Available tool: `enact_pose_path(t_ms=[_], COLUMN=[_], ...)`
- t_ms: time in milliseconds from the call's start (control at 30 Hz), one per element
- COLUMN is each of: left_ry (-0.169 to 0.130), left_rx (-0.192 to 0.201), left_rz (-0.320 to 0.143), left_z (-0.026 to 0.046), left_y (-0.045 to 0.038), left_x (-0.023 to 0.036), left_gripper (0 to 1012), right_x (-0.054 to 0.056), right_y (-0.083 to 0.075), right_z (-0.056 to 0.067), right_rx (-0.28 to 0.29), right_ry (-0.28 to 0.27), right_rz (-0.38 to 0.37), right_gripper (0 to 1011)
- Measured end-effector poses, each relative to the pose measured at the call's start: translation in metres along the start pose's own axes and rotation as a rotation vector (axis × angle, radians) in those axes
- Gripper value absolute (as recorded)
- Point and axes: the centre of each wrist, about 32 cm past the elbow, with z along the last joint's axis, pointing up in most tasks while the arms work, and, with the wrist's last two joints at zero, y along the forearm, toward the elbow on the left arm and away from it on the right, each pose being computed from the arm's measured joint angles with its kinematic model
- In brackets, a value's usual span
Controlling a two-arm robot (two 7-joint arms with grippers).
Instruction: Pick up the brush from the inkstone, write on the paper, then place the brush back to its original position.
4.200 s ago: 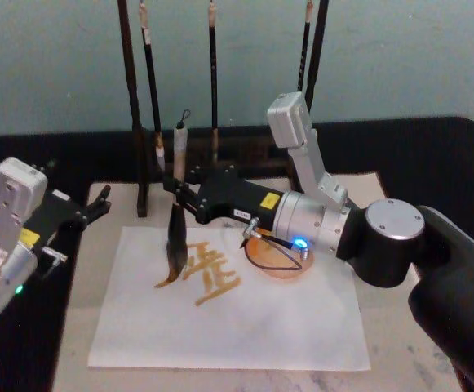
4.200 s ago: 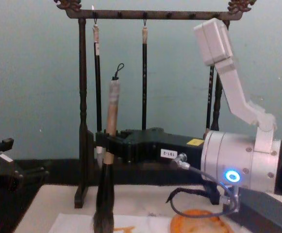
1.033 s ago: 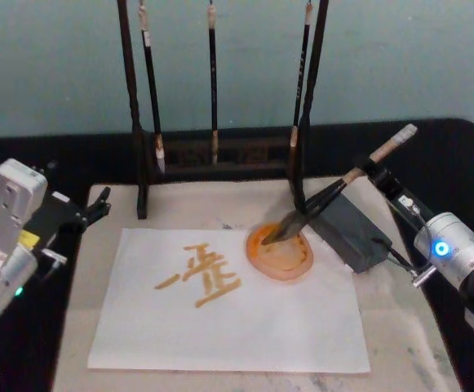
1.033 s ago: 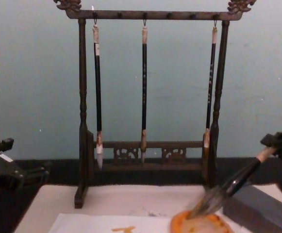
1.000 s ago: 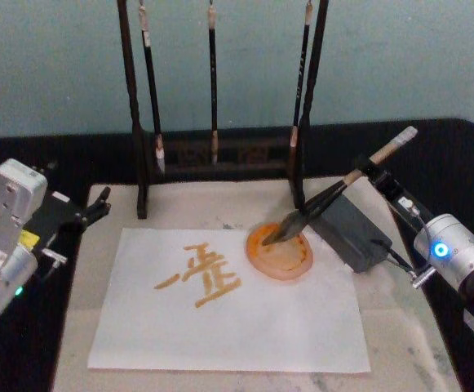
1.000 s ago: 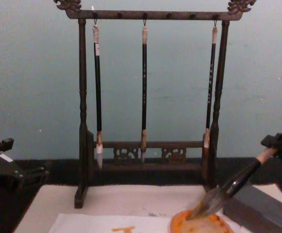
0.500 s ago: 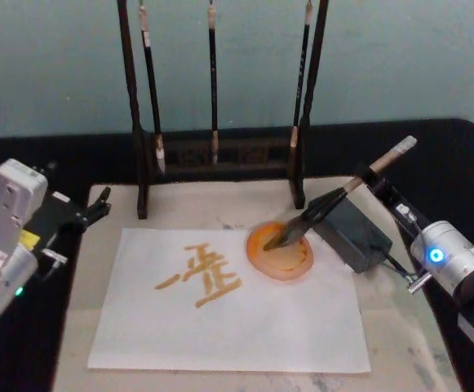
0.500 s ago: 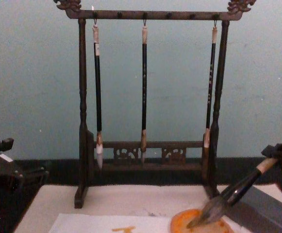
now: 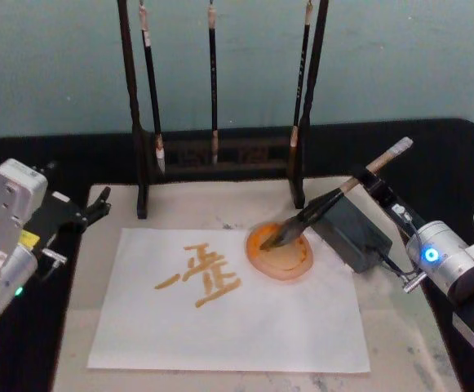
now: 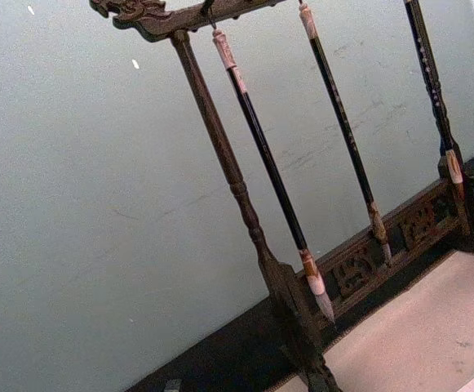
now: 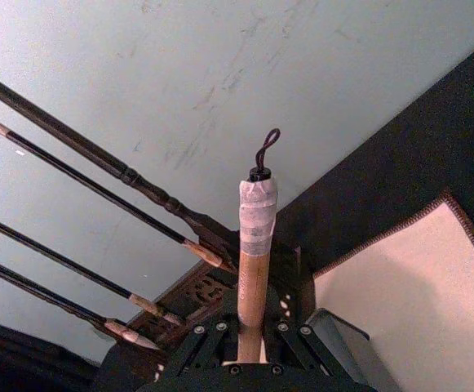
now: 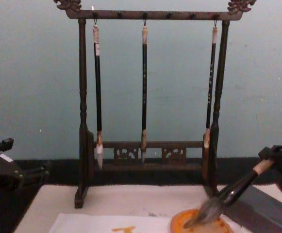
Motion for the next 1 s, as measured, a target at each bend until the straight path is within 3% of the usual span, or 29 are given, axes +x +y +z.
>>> enact_pose_path(t_ms=[700,900,1000], left_ry=[0.0,0.0,0.0], left_rx=[0.0,0.0,0.0], left_rz=[0.0,0.0,0.0], left_z=[0.0,0.0,0.0], left_y=[0.0,0.0,0.0], left_x=[0.0,0.0,0.0], left_gripper=[1010,1010,1009], right_x=[0.0,0.0,-0.0001], right_y=[0.0013,0.0013,0.0012], right_z=[-0.0011,-0.0011,-0.0011], right_rx=[-0.005,-0.004,-0.004], right_ry=[-0.002,-0.001,-0.001], right_rz=[-0.01,-0.009,-0.009], right_gripper=[179,324,444])
